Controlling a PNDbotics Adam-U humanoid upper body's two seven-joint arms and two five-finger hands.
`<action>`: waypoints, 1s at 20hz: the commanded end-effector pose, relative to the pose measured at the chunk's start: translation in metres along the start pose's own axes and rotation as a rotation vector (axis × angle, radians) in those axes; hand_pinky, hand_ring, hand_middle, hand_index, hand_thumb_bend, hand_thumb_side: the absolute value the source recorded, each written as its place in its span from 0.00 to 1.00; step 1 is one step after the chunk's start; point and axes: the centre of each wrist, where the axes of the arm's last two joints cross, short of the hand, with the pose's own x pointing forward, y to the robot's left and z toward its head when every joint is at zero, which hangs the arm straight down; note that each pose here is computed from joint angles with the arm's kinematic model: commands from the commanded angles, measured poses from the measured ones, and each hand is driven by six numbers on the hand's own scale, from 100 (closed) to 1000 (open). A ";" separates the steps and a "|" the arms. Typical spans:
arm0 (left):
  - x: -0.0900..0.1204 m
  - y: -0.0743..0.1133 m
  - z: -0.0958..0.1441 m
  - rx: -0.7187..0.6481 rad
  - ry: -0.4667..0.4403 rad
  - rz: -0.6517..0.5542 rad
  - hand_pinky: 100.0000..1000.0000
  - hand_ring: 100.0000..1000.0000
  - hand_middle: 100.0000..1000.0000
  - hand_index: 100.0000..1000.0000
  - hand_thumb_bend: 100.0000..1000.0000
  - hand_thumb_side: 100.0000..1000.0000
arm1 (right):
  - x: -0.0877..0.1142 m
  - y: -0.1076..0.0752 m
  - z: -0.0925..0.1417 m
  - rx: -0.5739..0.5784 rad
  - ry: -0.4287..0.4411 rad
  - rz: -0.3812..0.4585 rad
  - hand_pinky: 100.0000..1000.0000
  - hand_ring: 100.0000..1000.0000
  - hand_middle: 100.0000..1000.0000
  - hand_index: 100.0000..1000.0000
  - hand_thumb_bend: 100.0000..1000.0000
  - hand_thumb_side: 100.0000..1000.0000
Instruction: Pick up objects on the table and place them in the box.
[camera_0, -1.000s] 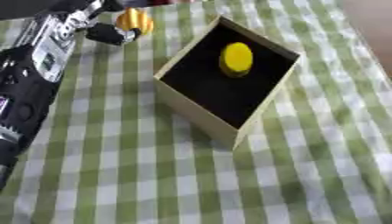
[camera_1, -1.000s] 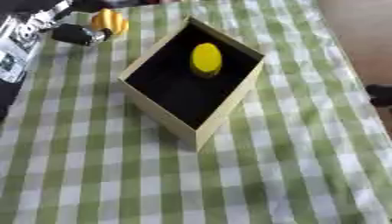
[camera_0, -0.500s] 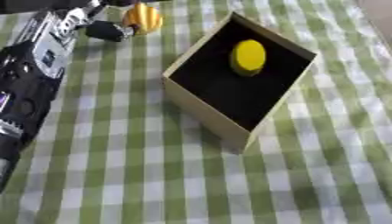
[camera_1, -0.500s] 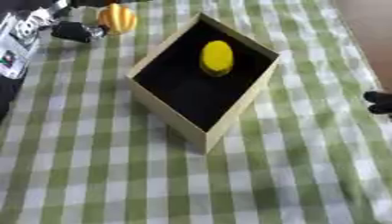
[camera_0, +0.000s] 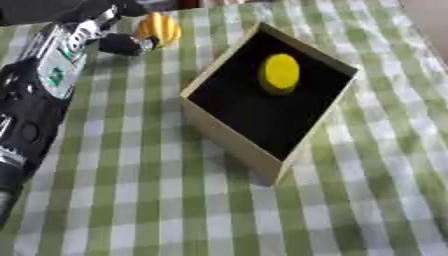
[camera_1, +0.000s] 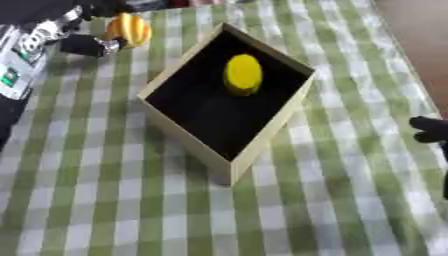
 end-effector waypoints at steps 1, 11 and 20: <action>-0.007 0.025 0.004 0.053 0.022 -0.013 0.78 0.89 0.84 0.94 0.36 0.51 | 0.002 0.001 -0.006 0.010 -0.013 0.003 0.86 0.75 0.56 0.75 0.00 0.51; -0.016 0.021 0.002 0.051 0.077 -0.030 0.78 0.89 0.84 0.93 0.34 0.50 | 0.002 0.004 -0.010 0.023 -0.020 -0.008 0.87 0.75 0.56 0.75 0.00 0.51; -0.015 0.023 0.002 0.076 0.068 0.006 0.77 0.88 0.82 0.92 0.17 0.49 | 0.002 0.008 -0.011 0.025 -0.010 -0.010 0.87 0.75 0.55 0.74 0.00 0.51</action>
